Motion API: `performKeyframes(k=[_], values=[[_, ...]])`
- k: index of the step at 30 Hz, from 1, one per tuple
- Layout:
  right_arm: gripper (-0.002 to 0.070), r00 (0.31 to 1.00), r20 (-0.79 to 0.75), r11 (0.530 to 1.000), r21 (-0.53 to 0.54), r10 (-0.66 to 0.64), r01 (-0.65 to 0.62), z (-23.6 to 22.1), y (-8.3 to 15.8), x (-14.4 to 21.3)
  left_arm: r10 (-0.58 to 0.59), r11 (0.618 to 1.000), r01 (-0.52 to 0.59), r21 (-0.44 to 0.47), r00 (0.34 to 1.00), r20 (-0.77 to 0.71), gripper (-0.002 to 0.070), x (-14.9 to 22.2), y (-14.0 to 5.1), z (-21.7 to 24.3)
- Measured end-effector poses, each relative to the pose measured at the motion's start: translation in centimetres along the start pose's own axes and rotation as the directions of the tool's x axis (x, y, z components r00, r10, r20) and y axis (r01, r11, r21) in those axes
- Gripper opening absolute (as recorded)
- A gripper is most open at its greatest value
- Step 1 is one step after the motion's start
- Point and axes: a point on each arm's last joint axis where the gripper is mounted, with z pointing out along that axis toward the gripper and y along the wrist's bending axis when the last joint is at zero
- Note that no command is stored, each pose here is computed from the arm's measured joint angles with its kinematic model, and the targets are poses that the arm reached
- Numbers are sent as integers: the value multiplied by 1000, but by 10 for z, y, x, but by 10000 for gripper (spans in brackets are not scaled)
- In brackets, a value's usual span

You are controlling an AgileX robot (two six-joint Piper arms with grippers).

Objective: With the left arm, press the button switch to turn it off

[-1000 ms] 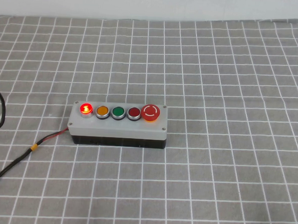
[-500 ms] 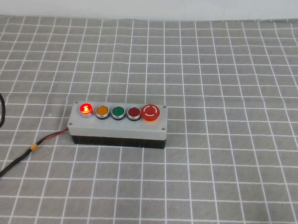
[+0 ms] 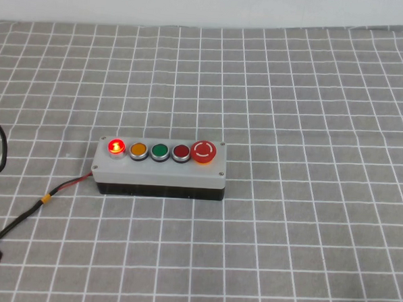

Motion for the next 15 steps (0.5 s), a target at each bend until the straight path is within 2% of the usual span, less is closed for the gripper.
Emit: performKeyframes(k=[5, 10, 15], values=[[-17, 1000, 0, 1000, 0, 0, 0, 0, 0, 0, 108, 994, -109, 9, 964, -241, -3, -31, -24, 9], [-17, 1000, 0, 1000, 0, 0, 0, 0, 0, 0, 205, 977, -205, 50, 862, -465, -3, -61, -41, 32], [-17, 1000, 0, 1000, 0, 0, 0, 0, 0, 0, 282, 953, -293, 81, 751, -597, -3, -93, -51, 68]])
